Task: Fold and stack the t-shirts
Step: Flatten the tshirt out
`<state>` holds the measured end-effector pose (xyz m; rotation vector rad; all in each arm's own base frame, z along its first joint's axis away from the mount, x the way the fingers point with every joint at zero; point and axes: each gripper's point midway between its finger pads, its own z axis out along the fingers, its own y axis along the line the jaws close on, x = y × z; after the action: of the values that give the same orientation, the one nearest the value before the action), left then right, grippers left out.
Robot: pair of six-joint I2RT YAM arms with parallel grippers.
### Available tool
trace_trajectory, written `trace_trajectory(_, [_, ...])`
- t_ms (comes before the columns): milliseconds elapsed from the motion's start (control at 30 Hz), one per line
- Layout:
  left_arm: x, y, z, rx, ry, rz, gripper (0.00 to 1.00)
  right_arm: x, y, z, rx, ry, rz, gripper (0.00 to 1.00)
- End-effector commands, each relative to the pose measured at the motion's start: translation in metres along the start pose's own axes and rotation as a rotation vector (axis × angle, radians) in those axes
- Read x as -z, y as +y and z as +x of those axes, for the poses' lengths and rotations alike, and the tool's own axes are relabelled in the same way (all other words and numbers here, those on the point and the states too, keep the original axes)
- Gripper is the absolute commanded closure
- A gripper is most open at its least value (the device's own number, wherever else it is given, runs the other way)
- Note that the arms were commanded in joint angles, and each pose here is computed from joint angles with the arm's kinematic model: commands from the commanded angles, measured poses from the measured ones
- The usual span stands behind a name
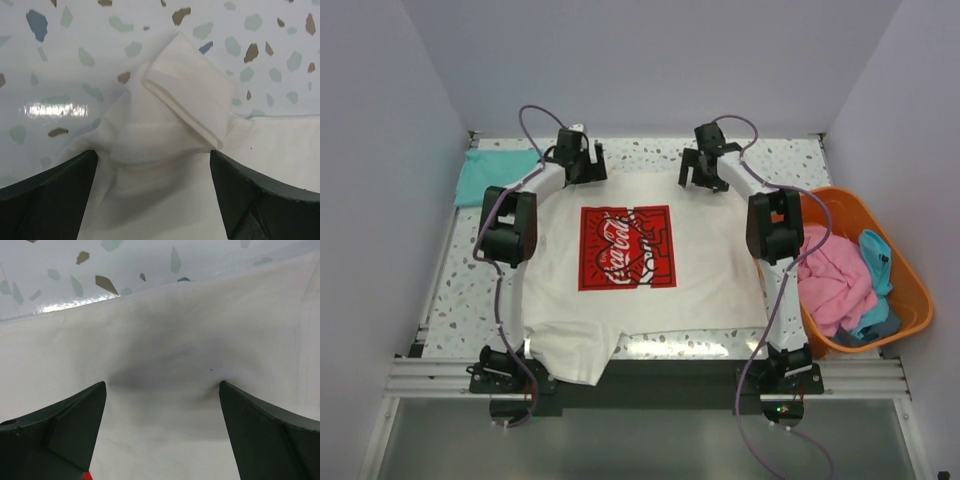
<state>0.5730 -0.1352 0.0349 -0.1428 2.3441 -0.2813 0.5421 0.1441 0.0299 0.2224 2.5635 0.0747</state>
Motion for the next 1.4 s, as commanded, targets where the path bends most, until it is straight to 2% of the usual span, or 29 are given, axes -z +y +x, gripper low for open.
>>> trace_trajectory(0, [-0.025,0.015,-0.001,-0.027,0.025,-0.067,0.00,-0.006,-0.004,-0.005,0.043,0.032,0.034,0.01])
trace_trajectory(67, [-0.044,0.023,0.009,-0.029,0.057,-0.094,0.00,-0.023,-0.009,-0.007,0.016,0.044,0.034,0.01])
trace_trajectory(133, [-0.050,0.022,-0.004,-0.027,0.049,-0.095,0.00,-0.036,-0.011,-0.009,-0.012,0.046,0.025,0.01])
trace_trajectory(167, [-0.060,0.024,0.006,-0.024,0.071,-0.091,0.00,-0.040,-0.015,-0.012,-0.028,0.041,0.020,0.02])
trace_trajectory(267, [-0.070,0.023,-0.003,-0.025,0.043,-0.064,0.00,-0.050,-0.016,-0.023,-0.048,0.003,-0.011,0.01])
trace_trajectory(467, [-0.084,0.017,-0.035,-0.032,-0.078,-0.023,0.00,-0.059,-0.015,-0.060,-0.004,-0.119,-0.032,0.01])
trace_trajectory(500, [-0.083,0.010,-0.054,-0.037,-0.124,-0.005,0.00,-0.057,-0.014,-0.069,-0.010,-0.145,-0.043,0.01])
trace_trajectory(567, [-0.091,0.010,-0.058,-0.039,-0.145,-0.002,0.00,-0.057,-0.011,-0.081,-0.019,-0.181,-0.064,0.01])
trace_trajectory(867, [-0.077,-0.005,-0.113,-0.027,-0.315,0.046,0.00,-0.030,0.001,-0.118,-0.007,-0.285,-0.118,0.01])
trace_trajectory(933, [-0.061,-0.014,-0.136,-0.020,-0.367,0.069,0.00,0.000,0.015,-0.134,0.029,-0.320,-0.184,0.01])
trace_trajectory(1000, [-0.024,-0.035,-0.170,-0.022,-0.431,0.128,0.00,0.026,0.021,-0.140,0.071,-0.339,-0.177,0.01])
trace_trajectory(1033, [0.010,-0.047,-0.197,-0.020,-0.483,0.153,0.00,0.061,0.033,-0.152,0.098,-0.387,-0.187,0.01])
trace_trajectory(1100, [0.040,-0.057,-0.203,-0.005,-0.476,0.172,0.00,0.087,0.036,-0.148,0.129,-0.398,-0.154,0.01])
trace_trajectory(1133, [0.090,-0.070,-0.227,-0.008,-0.530,0.202,0.00,0.130,0.049,-0.156,0.136,-0.450,-0.179,0.01])
trace_trajectory(1167, [0.092,-0.069,-0.204,-0.005,-0.461,0.192,0.00,0.134,0.048,-0.141,0.139,-0.425,-0.173,0.01])
trace_trajectory(1200, [0.109,-0.072,-0.199,-0.002,-0.448,0.192,0.00,0.148,0.051,-0.135,0.140,-0.429,-0.173,0.01])
trace_trajectory(1233, [0.161,-0.081,-0.212,0.002,-0.496,0.210,0.00,0.159,0.059,-0.123,0.149,-0.430,-0.168,0.01])
trace_trajectory(1267, [0.155,-0.073,-0.173,0.005,-0.404,0.166,0.00,0.204,0.061,-0.128,0.138,-0.496,-0.194,0.01])
trace_trajectory(1300, [0.167,-0.073,-0.158,0.021,-0.376,0.151,0.00,0.191,0.057,-0.095,0.141,-0.424,-0.179,0.01])
trace_trajectory(1333, [0.210,-0.074,-0.159,0.033,-0.412,0.136,0.00,0.203,0.064,-0.077,0.145,-0.413,-0.194,0.01])
trace_trajectory(1367, [0.202,-0.059,-0.109,0.045,-0.306,0.040,0.00,0.210,0.064,-0.065,0.134,-0.405,-0.205,0.01])
